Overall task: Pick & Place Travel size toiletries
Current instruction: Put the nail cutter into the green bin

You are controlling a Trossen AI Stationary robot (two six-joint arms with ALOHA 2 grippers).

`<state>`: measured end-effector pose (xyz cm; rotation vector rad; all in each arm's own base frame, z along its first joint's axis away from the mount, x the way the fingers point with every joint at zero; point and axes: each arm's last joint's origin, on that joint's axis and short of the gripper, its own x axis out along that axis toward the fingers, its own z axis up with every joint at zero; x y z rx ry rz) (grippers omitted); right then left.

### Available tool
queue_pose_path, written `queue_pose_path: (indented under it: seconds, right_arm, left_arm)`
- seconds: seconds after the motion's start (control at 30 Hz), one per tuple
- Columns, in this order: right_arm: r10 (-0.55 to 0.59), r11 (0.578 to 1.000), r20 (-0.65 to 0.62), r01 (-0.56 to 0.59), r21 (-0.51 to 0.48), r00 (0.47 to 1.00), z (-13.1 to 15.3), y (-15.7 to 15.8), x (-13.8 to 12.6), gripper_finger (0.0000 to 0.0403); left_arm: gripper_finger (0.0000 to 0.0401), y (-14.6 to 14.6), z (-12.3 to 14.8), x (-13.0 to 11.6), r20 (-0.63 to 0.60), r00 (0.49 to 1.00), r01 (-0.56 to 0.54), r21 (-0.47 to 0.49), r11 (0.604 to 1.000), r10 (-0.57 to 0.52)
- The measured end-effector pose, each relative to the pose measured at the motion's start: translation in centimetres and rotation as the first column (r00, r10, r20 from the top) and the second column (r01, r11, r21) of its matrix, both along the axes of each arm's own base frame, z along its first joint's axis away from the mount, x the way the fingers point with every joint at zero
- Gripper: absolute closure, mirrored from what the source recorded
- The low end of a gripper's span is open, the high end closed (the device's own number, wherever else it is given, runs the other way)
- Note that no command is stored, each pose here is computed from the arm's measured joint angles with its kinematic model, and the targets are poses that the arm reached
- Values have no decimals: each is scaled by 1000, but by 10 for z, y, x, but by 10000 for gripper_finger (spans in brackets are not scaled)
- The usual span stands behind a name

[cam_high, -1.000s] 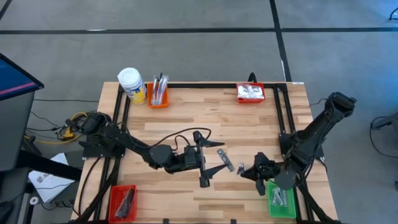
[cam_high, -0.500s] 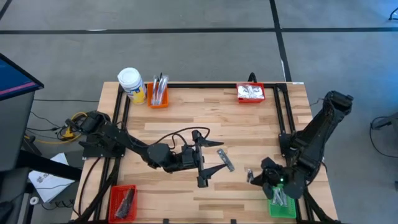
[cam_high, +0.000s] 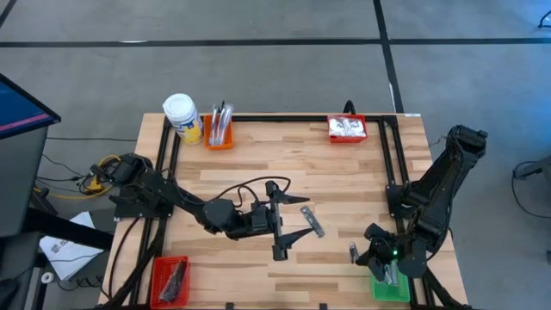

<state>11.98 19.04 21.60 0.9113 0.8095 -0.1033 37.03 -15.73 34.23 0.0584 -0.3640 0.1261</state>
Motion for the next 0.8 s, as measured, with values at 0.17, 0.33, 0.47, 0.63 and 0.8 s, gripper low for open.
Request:
queue_pose_path:
  seconds: [0.17,0.33,0.47,0.63,0.8]
  right_arm:
    - [26,999,-58,-25,26,998,14,3,0,402]
    - [20,1000,-143,-18,11,989,37,7,-6,402]
    - [-7,1000,-271,1,-23,962,52,17,-10,402]
    - [-35,997,-397,7,-71,917,67,37,-10,402]
    - [-72,993,-492,19,-112,868,76,57,-11,402]
  left_arm:
    - [87,0,0,0,0,1000,0,0,1000,0]
    - [87,0,0,0,0,1000,0,0,1000,0]
    - [87,-1,0,0,0,1000,3,-2,1000,-3]
    - [87,-3,0,-1,0,1000,8,-3,1000,-8]
    - [87,-6,0,-3,0,1000,18,-7,1000,-18]
